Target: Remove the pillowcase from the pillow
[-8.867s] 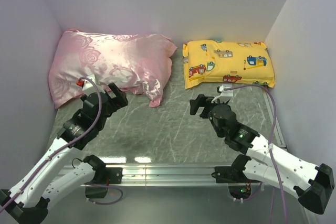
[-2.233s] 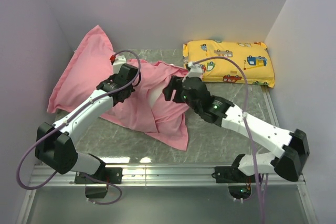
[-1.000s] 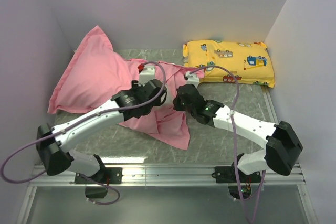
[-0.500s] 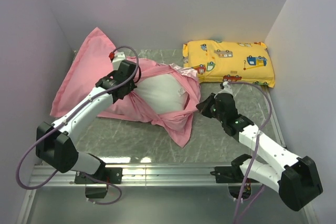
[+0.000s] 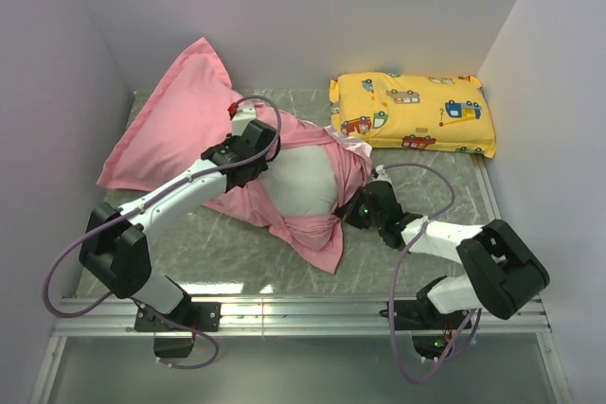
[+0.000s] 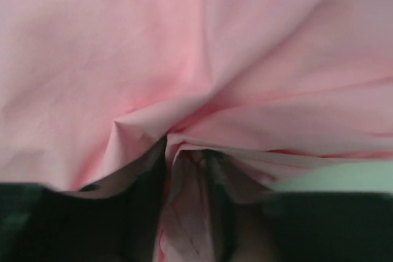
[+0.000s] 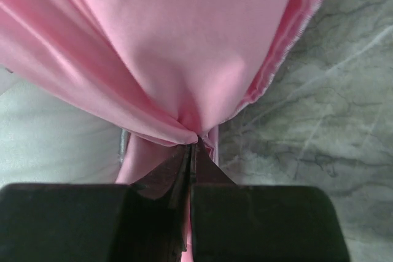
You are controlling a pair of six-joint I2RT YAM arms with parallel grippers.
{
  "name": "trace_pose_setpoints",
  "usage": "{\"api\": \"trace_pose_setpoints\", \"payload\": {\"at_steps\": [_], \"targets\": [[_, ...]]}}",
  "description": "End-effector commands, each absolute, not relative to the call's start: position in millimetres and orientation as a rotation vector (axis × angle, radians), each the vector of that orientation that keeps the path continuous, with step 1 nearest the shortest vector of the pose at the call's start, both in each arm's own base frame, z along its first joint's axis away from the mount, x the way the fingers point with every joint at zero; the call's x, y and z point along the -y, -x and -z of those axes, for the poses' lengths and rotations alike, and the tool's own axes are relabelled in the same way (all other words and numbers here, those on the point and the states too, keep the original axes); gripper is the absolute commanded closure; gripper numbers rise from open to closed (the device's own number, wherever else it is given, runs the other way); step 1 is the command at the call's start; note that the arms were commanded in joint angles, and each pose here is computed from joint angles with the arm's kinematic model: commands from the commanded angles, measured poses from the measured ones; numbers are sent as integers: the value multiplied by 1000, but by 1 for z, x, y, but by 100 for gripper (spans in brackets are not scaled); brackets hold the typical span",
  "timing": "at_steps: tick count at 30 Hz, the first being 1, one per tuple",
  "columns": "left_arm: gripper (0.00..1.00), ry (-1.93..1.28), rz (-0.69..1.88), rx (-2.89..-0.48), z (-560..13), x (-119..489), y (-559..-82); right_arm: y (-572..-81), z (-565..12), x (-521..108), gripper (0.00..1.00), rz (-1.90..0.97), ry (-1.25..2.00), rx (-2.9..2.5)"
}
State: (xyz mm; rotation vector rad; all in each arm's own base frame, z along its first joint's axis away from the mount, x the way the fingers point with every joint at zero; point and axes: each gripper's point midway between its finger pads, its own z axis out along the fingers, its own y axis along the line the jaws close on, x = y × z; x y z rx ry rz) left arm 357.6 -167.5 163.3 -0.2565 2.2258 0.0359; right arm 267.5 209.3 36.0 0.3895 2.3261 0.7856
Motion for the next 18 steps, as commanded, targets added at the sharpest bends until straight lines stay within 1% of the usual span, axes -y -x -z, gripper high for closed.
{"api": "trace_pose_setpoints", "payload": {"at_steps": [1,3,4,6,7,10,13,18], "targets": [[54,193,-37,-2240,-176,185,-347,-268,-35,-212,100,-773,-368,-2321],[45,185,-48,-2222,-188,186,-345,-270,-39,-211,100,-762,-361,-2309],[38,179,-67,-2208,-197,186,-342,-270,-40,-210,100,-754,-362,-2311],[32,167,-71,-2191,-208,187,-338,-271,-46,-210,100,-755,-355,-2296],[26,157,-62,-2179,-215,190,-336,-271,-48,-210,100,-756,-353,-2294],[19,131,-52,-2159,-233,192,-330,-272,-54,-211,100,-765,-346,-2283],[16,104,-47,-2145,-248,197,-322,-273,-58,-212,100,-766,-343,-2276],[14,56,-11,-2112,-273,207,-309,-273,-61,-212,100,-769,-341,-2270]]}}
